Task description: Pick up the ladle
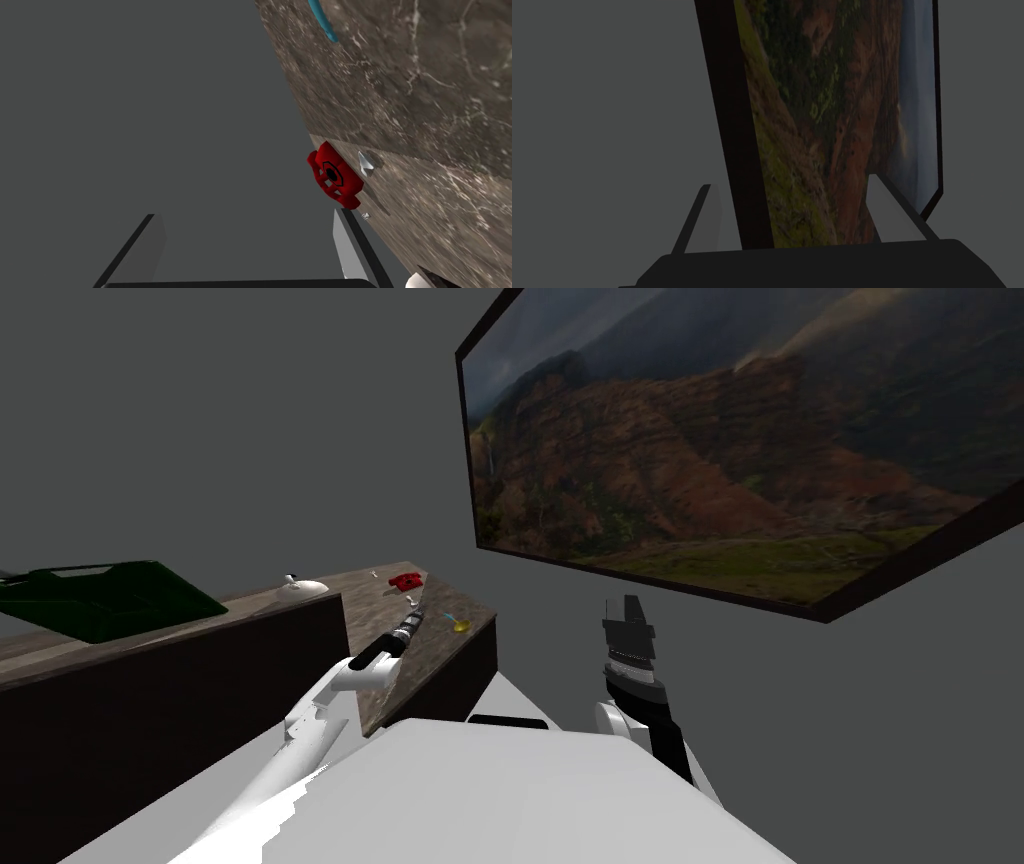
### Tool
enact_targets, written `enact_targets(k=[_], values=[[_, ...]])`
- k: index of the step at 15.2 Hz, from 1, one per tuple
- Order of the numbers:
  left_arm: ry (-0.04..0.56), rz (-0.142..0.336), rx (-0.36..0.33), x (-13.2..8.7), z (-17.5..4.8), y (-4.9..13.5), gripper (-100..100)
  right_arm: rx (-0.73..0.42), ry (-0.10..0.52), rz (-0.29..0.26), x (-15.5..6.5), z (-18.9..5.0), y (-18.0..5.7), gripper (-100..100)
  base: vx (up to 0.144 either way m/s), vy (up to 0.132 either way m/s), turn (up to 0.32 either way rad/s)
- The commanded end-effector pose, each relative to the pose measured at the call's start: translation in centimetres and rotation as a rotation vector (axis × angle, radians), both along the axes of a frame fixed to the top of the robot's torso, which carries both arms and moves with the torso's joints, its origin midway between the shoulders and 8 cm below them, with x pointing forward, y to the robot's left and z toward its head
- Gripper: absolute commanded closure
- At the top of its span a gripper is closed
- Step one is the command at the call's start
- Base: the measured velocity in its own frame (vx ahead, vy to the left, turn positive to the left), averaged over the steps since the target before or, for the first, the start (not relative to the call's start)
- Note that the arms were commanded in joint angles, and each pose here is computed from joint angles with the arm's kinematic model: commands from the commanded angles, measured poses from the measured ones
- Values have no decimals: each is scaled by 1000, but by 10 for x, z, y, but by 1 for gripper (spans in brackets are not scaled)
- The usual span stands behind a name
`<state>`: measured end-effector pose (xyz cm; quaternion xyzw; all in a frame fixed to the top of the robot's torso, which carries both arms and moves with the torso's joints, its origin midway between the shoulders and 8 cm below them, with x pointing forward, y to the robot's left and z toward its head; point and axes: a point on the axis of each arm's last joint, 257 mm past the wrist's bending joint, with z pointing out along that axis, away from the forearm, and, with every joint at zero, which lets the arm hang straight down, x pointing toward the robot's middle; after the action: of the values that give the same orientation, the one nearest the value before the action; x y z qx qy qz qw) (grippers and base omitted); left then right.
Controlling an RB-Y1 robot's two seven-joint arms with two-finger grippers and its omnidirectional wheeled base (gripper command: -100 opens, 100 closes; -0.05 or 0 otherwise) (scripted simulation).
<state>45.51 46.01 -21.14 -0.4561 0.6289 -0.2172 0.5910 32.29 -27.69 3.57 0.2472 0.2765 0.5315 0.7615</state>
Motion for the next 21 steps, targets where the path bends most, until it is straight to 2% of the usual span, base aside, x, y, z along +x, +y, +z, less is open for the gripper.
enact_targets(k=[1,3,4,5,7,8,11,12,15,16,18,19,21], values=[[46,25,5,2,-7,16,-100,0,0,0,0,0,0,0,-2,-2,-160],[85,38,-3,-2,-17,19,-100,0,0,0,0,0,0,0,-3,3,-168],[85,38,-3,-2,-17,19,-100,0,0,0,0,0,0,0,-1,5,16],[119,59,1,-1,-22,34,-100,0,0,0,0,0,0,0,-2,-1,-159],[152,70,-6,-5,-30,36,-100,0,0,0,0,0,0,0,-3,5,-148],[175,87,-1,-3,-31,49,-100,0,0,0,0,0,0,0,-3,1,-236],[220,101,-12,-9,-42,52,-100,0,0,0,0,0,0,0,-2,7,-75],[249,120,-11,-9,-44,65,-100,0,0,0,0,0,0,0,-2,-2,-127],[286,131,-21,-14,-53,67,-100,0,0,0,0,0,0,0,-2,4,-113],[318,151,-23,-15,-56,80,-100,0,0,0,0,0,0,0,-1,0,-165],[352,160,-32,-20,-63,81,-100,0,0,0,0,0,0,0,-2,5,-150],[374,176,-35,-21,-63,93,-100,0,0,0,0,0,0,0,-1,4,-175],[416,187,-46,-28,-72,93,-100,0,0,0,0,0,0,0,-1,8,-123]])
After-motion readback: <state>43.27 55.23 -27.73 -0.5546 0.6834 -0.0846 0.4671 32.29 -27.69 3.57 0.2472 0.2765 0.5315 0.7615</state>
